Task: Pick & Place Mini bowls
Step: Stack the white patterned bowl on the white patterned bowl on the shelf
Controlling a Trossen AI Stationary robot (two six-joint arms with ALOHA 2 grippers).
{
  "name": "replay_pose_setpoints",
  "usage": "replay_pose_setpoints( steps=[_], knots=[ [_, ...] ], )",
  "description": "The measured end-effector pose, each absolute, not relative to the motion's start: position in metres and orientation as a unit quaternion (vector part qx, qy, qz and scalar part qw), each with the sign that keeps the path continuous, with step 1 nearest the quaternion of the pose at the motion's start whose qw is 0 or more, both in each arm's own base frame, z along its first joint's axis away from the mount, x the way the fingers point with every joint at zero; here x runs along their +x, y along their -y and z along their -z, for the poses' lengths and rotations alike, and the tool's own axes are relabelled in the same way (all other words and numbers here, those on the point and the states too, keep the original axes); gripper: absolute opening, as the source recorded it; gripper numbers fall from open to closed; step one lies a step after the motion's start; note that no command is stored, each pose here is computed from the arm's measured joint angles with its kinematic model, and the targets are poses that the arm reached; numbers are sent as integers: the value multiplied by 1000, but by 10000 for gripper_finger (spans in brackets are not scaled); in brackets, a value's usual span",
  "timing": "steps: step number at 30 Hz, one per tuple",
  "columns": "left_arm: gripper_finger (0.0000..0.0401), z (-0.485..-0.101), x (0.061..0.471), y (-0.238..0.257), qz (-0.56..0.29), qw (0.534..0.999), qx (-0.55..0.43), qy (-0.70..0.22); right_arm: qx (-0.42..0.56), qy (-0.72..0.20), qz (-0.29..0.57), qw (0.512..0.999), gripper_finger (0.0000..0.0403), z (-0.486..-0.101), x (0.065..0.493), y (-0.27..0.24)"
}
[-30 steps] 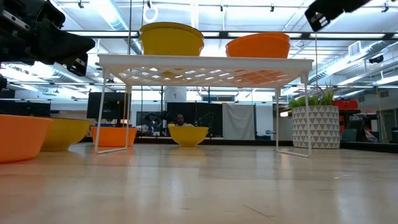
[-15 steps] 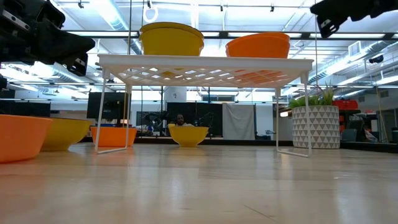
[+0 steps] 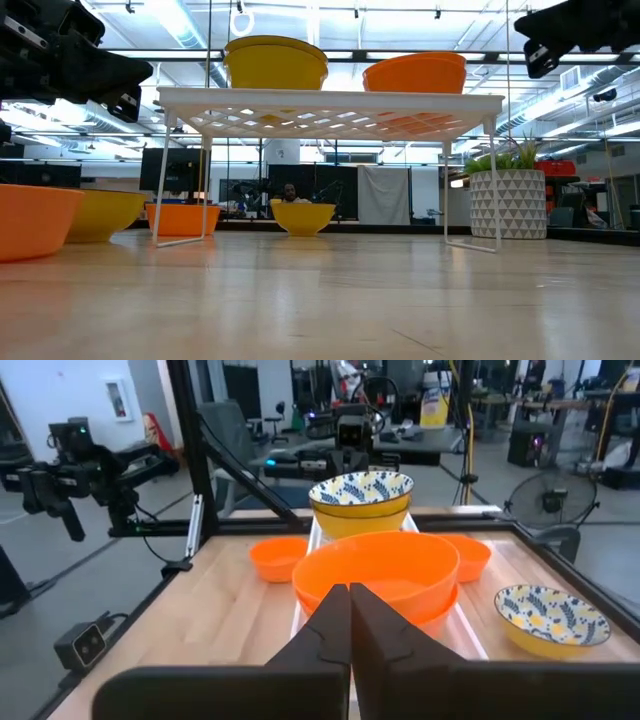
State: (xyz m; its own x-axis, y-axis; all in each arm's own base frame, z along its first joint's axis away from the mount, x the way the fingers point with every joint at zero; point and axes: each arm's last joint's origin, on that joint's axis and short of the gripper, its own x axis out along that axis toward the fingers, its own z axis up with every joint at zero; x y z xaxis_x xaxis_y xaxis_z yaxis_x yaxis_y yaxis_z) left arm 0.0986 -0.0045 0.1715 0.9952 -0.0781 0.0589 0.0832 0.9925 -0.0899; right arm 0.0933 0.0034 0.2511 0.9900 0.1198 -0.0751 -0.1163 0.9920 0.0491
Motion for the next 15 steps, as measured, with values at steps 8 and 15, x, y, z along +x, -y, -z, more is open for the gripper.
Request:
replay_pose_setpoints(
  steps=[8,15],
  knots=[
    [23,-171,99,5,40,998,-46,28,22,4,-61,998,0,-233,90,-3],
    [23,-171,99,5,40,998,-46,28,20,25,-62,998,0,-220,89,-3]
  ],
)
